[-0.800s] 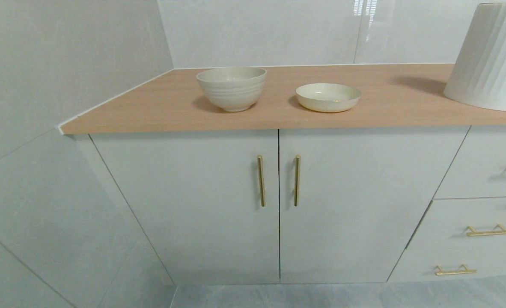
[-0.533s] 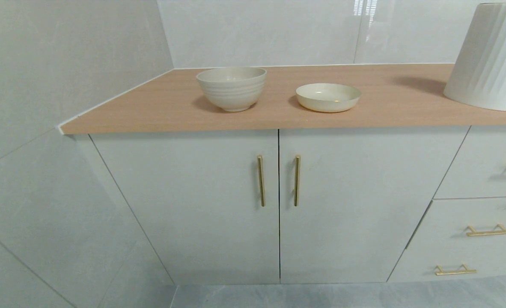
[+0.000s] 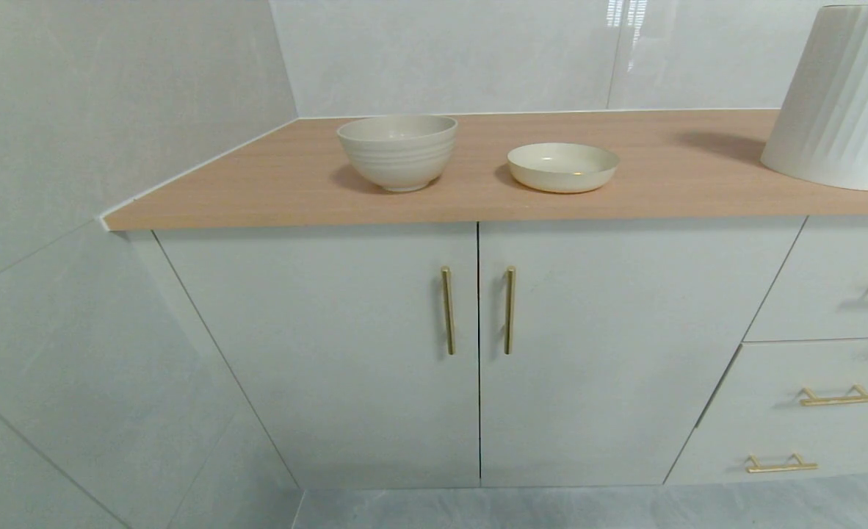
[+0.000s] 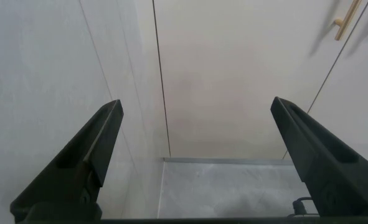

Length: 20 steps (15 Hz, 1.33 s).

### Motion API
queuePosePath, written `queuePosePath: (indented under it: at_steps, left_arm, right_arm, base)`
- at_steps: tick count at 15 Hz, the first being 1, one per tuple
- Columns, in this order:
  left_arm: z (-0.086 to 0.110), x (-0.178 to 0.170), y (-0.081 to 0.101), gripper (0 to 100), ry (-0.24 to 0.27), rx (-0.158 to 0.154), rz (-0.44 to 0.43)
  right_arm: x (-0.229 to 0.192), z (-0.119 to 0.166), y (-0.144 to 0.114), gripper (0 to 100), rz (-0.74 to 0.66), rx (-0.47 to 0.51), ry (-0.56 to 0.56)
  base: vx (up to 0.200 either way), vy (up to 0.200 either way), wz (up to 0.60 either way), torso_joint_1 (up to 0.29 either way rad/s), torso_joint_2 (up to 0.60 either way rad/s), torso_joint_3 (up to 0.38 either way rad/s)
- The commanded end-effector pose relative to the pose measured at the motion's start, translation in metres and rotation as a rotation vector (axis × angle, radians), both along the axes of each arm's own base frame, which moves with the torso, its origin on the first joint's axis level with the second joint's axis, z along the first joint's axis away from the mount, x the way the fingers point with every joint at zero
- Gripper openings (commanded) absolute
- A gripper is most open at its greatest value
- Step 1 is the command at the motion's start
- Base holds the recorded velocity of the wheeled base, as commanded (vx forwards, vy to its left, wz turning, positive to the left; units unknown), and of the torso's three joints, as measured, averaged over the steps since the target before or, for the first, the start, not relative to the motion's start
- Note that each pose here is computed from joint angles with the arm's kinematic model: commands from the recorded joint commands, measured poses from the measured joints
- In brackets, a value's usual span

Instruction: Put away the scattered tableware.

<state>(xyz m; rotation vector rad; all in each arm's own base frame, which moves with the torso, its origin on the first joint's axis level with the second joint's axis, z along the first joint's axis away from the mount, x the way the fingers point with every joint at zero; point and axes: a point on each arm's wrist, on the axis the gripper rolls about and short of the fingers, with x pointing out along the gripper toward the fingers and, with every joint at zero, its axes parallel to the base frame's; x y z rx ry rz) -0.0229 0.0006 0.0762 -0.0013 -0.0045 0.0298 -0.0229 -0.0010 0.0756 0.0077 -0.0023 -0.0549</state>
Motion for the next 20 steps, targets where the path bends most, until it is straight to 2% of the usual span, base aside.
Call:
queuePosePath:
  at_steps: [1, 10, 11, 12, 13, 14, 15, 16, 17, 18, 20]
  left_arm:
    - [0.000, 0.000, 0.000, 100, 0.000, 0.000, 0.001]
    - [0.000, 0.000, 0.000, 100, 0.000, 0.000, 0.001]
    - [0.000, 0.000, 0.000, 100, 0.000, 0.000, 0.001]
    - [0.000, 0.000, 0.000, 100, 0.000, 0.000, 0.001]
    - [0.000, 0.000, 0.000, 100, 0.000, 0.000, 0.001]
    - [0.000, 0.000, 0.000, 100, 0.000, 0.000, 0.001]
    - [0.000, 0.000, 0.000, 100, 0.000, 0.000, 0.001]
    - [0.000, 0.000, 0.000, 100, 0.000, 0.000, 0.001]
    - [0.000, 0.000, 0.000, 100, 0.000, 0.000, 0.001]
    - [0.000, 0.000, 0.000, 100, 0.000, 0.000, 0.001]
    - [0.000, 0.000, 0.000, 100, 0.000, 0.000, 0.001]
  right_arm:
    - [0.000, 0.000, 0.000, 100, 0.000, -0.002, 0.002]
    - [0.000, 0.001, 0.000, 100, 0.003, -0.003, -0.005]
    - [-0.007, 0.026, 0.001, 100, 0.042, 0.009, -0.098]
    - [-0.015, 0.063, 0.002, 100, 0.127, 0.058, -0.157]
    - [-0.009, 0.079, 0.003, 100, 0.232, 0.069, -0.053]
    - [-0.005, 0.084, 0.004, 100, 0.290, 0.072, 0.000]
    - [0.022, 0.101, 0.009, 100, 0.464, 0.101, 0.162]
    - [0.033, 0.106, 0.010, 100, 0.500, 0.111, 0.205]
    - [0.072, 0.124, 0.015, 100, 0.620, 0.147, 0.318]
    - [0.099, 0.135, 0.022, 100, 0.719, 0.164, 0.382]
    - [0.151, 0.144, 0.046, 100, 0.851, 0.169, 0.517]
  base:
    - [0.000, 0.000, 0.00, 0.000, 0.00, 0.000]
    - [0.000, 0.000, 0.00, 0.000, 0.00, 0.000]
    - [0.000, 0.000, 0.00, 0.000, 0.00, 0.000]
    - [0.000, 0.000, 0.00, 0.000, 0.00, 0.000]
    - [0.000, 0.000, 0.00, 0.000, 0.00, 0.000]
    - [0.000, 0.000, 0.00, 0.000, 0.00, 0.000]
    - [0.000, 0.000, 0.00, 0.000, 0.00, 0.000]
    - [0.000, 0.000, 0.00, 0.000, 0.00, 0.000]
    - [0.000, 0.000, 0.00, 0.000, 0.00, 0.000]
    - [0.000, 0.000, 0.00, 0.000, 0.00, 0.000]
    - [0.000, 0.000, 0.00, 0.000, 0.00, 0.000]
